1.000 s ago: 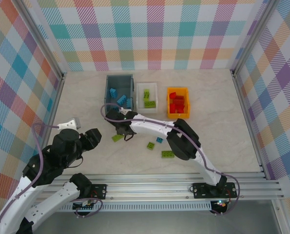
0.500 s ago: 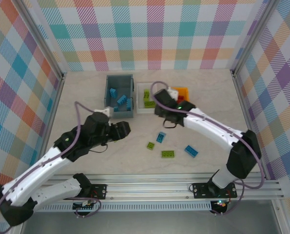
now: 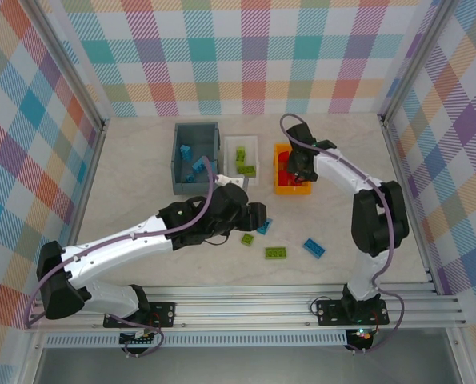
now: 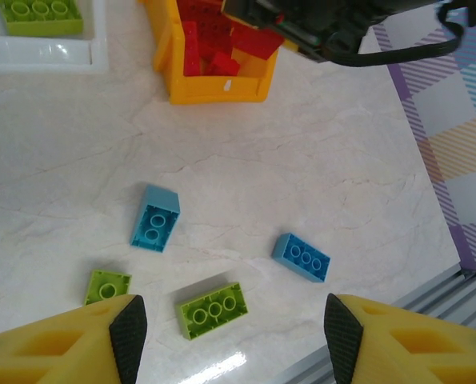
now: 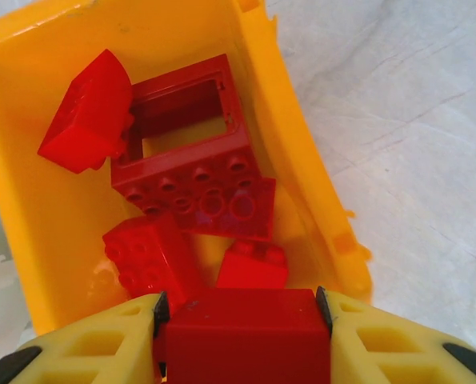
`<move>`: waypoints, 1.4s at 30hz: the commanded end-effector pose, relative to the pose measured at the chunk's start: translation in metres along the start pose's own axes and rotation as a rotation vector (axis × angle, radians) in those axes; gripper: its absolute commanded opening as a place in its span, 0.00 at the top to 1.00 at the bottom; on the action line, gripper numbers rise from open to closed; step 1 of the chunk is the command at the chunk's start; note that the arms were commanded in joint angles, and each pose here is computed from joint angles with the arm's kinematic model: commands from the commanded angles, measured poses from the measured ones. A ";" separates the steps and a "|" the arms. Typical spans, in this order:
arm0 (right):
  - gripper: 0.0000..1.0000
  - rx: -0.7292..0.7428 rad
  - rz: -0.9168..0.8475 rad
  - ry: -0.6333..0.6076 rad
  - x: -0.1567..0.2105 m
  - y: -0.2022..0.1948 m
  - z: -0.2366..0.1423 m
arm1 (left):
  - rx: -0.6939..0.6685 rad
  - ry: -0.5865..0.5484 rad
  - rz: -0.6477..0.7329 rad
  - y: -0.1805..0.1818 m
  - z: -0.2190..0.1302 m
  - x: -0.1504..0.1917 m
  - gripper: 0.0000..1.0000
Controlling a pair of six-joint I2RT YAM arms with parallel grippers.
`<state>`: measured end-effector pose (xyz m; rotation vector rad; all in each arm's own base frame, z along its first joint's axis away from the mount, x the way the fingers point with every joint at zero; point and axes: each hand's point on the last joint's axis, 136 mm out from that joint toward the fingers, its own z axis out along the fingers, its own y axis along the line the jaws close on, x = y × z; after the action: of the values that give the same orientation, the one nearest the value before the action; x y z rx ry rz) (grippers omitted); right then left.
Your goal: Sort the legos into containers by color
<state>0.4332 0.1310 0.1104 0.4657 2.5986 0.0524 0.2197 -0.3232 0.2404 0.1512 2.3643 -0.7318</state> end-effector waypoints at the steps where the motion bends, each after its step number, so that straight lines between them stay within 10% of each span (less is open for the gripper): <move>1: 0.59 -0.027 -0.019 0.024 -0.005 0.012 -0.002 | -0.016 -0.045 0.023 -0.005 -0.004 -0.007 0.37; 8: 0.30 -0.030 -0.021 0.010 -0.006 0.013 -0.010 | -0.063 -0.044 0.031 0.003 -0.007 -0.007 0.37; 19: 0.30 -0.209 -0.132 -0.197 -0.016 0.037 -0.130 | -0.288 0.019 0.040 0.070 -0.036 -0.007 0.32; 34: 0.23 -0.755 -0.509 0.077 0.216 0.087 -0.227 | -0.513 0.534 0.162 0.223 -0.002 0.057 0.22; 42: 0.22 -0.785 -0.516 0.132 0.245 0.084 -0.236 | -0.479 0.686 0.192 0.254 0.038 0.058 0.21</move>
<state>0.1464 0.3018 0.2032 -0.5469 2.4933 0.8444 0.2593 -0.1256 0.0682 0.3055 3.0263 0.0595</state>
